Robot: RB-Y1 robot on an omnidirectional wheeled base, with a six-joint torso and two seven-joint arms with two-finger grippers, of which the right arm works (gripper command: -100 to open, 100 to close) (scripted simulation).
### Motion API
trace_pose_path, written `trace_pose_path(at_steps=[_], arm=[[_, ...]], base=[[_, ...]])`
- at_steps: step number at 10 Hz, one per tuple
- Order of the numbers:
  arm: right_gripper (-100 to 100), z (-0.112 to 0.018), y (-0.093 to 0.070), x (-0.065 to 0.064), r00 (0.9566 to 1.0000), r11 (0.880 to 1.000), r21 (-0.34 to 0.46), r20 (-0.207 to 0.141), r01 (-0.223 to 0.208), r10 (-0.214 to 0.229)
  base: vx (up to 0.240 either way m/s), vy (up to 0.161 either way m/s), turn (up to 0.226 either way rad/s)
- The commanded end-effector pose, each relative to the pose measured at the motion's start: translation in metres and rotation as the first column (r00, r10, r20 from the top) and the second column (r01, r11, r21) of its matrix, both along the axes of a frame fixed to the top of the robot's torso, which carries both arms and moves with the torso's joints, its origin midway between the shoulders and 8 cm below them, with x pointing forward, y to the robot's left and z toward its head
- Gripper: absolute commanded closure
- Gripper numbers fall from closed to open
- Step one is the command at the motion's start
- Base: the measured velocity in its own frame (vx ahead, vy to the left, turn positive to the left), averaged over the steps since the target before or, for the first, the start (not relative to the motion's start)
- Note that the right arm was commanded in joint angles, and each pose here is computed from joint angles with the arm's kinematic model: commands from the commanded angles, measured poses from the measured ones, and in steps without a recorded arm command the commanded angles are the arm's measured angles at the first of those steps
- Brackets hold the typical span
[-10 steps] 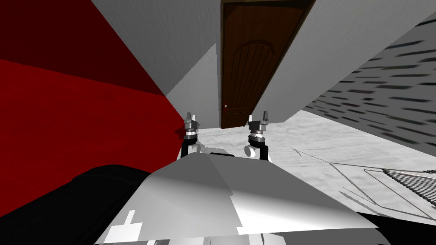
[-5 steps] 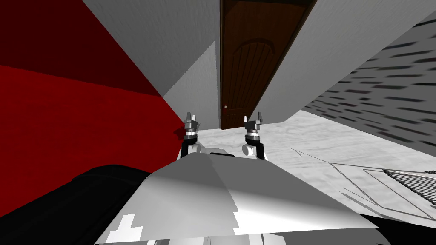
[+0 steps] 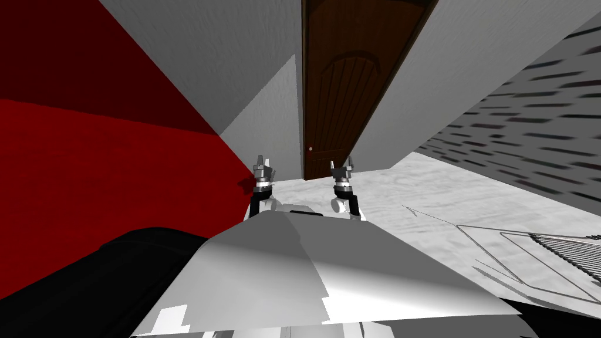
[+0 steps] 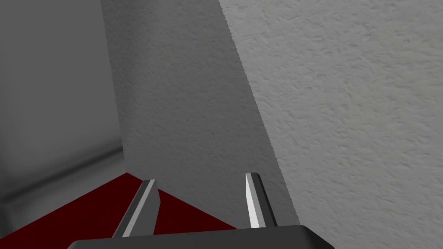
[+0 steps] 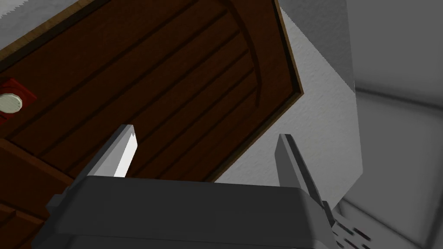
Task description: Pull the door open
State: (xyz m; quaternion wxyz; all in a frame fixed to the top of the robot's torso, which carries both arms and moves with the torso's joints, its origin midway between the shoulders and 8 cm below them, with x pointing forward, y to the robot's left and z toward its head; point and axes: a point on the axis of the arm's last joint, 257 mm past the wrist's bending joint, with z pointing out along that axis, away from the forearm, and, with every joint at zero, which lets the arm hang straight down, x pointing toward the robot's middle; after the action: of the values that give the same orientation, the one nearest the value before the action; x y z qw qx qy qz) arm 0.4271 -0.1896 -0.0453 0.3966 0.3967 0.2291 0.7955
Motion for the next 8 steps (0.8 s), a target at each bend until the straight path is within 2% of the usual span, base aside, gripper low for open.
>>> trace_pose_path(at_steps=[1, 2, 4, 6, 8], arm=[[-100, -0.006, 0.008, 0.004, 0.9986, 0.998, 0.036, -0.018, -0.048, 0.049], [-100, -0.011, 0.013, 0.008, 0.9966, 0.995, 0.057, -0.029, -0.076, 0.077], [-100, -0.021, 0.023, 0.015, 0.9894, 0.986, 0.102, -0.051, -0.13, 0.136], [-100, -0.031, 0.033, 0.021, 0.9785, 0.972, 0.147, -0.072, -0.181, 0.193], [-100, -0.042, 0.043, 0.027, 0.9642, 0.955, 0.191, -0.093, -0.228, 0.248]], base=[[0.102, 0.034, -0.035], [0.095, 0.035, -0.034], [0.09, 0.047, -0.045], [0.097, 0.035, -0.041], [0.096, 0.044, -0.041]])
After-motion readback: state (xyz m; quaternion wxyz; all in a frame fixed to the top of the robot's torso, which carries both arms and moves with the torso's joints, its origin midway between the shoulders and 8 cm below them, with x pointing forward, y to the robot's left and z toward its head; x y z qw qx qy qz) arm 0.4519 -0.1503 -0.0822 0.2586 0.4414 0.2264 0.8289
